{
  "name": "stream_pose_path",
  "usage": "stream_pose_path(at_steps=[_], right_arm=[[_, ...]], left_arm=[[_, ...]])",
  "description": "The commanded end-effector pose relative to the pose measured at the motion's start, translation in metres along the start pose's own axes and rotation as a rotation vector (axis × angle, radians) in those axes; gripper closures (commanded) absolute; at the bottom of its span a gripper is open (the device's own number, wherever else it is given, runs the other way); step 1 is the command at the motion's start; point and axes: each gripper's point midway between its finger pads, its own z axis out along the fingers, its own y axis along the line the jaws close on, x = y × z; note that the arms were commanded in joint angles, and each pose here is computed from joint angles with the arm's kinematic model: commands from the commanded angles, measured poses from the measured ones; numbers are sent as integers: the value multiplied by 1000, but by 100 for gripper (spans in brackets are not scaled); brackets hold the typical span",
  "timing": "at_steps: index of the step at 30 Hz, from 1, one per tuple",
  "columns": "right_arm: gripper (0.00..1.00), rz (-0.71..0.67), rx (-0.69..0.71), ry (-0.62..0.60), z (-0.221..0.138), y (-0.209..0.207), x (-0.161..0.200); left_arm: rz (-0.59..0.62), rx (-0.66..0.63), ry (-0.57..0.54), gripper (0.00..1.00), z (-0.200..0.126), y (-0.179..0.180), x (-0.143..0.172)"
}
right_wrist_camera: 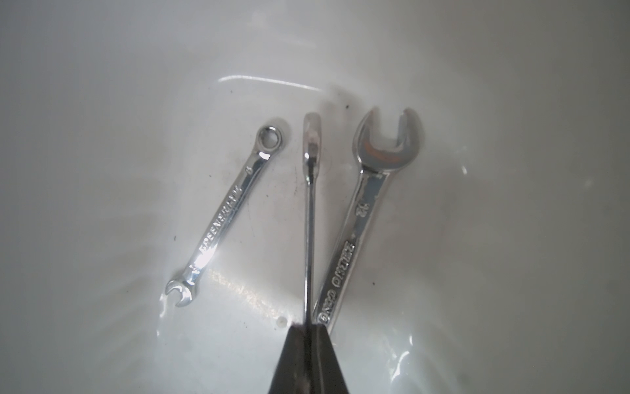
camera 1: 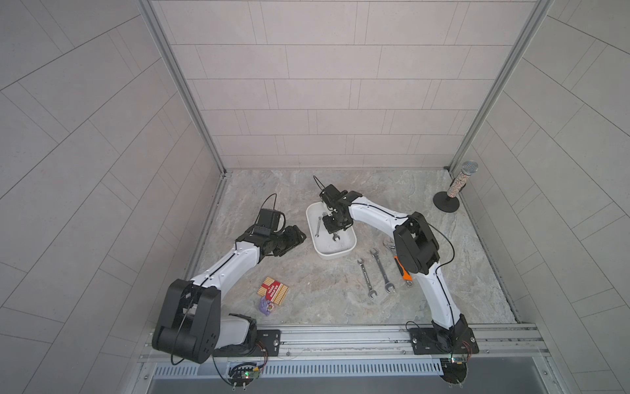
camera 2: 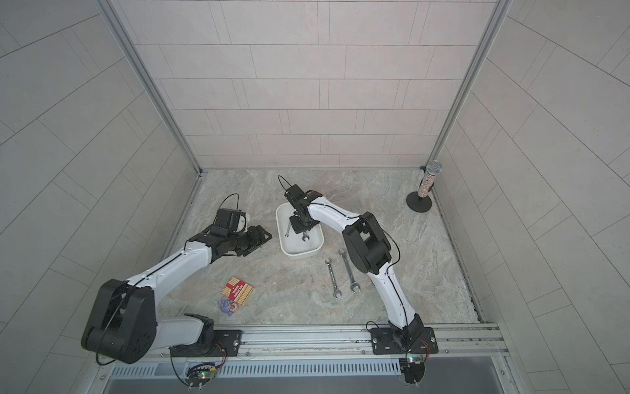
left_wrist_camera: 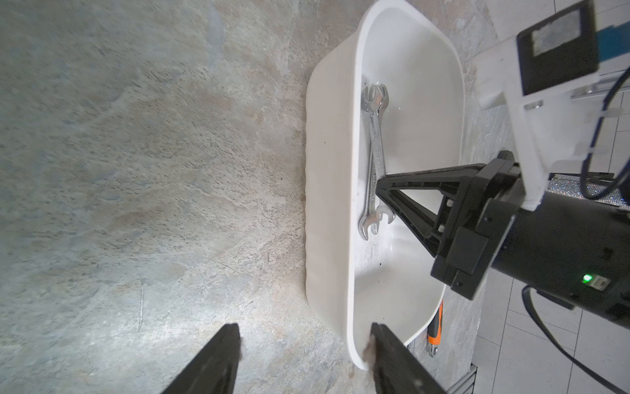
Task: Take out the wrench from the storage box
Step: Pick up the wrench from the storage box, then place the wrench at the center of the board.
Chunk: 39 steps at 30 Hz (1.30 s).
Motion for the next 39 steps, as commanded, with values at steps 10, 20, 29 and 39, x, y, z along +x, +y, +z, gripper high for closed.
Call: stream_pose_path(at_steps=[10, 20, 29, 39], right_arm=[[100, 101, -100, -182, -78, -3, -33], [100, 282, -66, -260, -120, -98, -6], [100, 368, -91, -136, -49, -126, 29], [100, 384, -130, -52, -12, -118, 57]], left_arm=[[6, 6, -7, 33, -2, 0, 0], [-30, 2, -12, 33, 3, -2, -1], [-18, 12, 1, 33, 12, -17, -4], [-14, 3, 23, 33, 18, -13, -1]])
